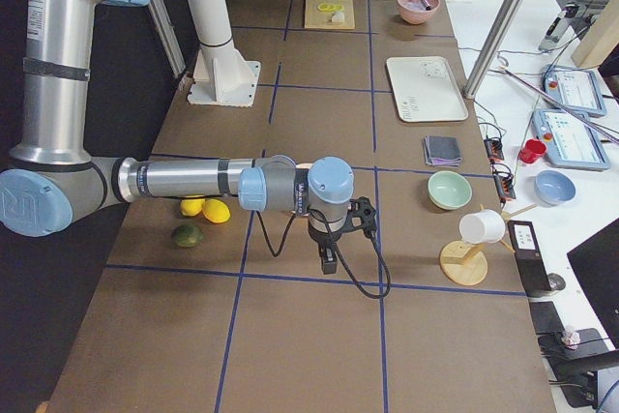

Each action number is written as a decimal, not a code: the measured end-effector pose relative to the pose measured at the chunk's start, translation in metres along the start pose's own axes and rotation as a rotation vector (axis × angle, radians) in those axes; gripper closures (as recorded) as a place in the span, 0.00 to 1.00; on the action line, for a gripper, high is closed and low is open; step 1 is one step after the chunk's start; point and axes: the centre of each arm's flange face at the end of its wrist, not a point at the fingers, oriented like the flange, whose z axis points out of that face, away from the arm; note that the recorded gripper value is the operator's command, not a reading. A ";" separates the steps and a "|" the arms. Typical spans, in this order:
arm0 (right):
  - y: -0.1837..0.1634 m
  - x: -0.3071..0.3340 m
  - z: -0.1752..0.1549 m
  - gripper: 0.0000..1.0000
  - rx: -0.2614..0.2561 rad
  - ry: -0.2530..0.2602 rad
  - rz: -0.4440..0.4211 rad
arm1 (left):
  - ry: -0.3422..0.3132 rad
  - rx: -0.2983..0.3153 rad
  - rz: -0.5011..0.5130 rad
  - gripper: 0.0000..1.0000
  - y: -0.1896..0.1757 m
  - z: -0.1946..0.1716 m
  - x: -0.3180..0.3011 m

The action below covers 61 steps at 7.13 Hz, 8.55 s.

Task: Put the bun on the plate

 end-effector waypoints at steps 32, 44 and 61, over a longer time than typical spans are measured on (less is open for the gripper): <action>-0.063 -0.417 0.091 1.00 0.099 -0.398 0.166 | -0.006 -0.001 0.000 0.00 -0.004 0.000 -0.001; -0.107 -0.656 0.155 0.00 0.137 -0.204 0.366 | -0.005 -0.008 -0.006 0.00 -0.004 0.004 -0.003; -0.009 0.000 -0.022 0.00 0.011 0.037 0.039 | 0.031 0.161 0.027 0.00 -0.080 0.028 0.186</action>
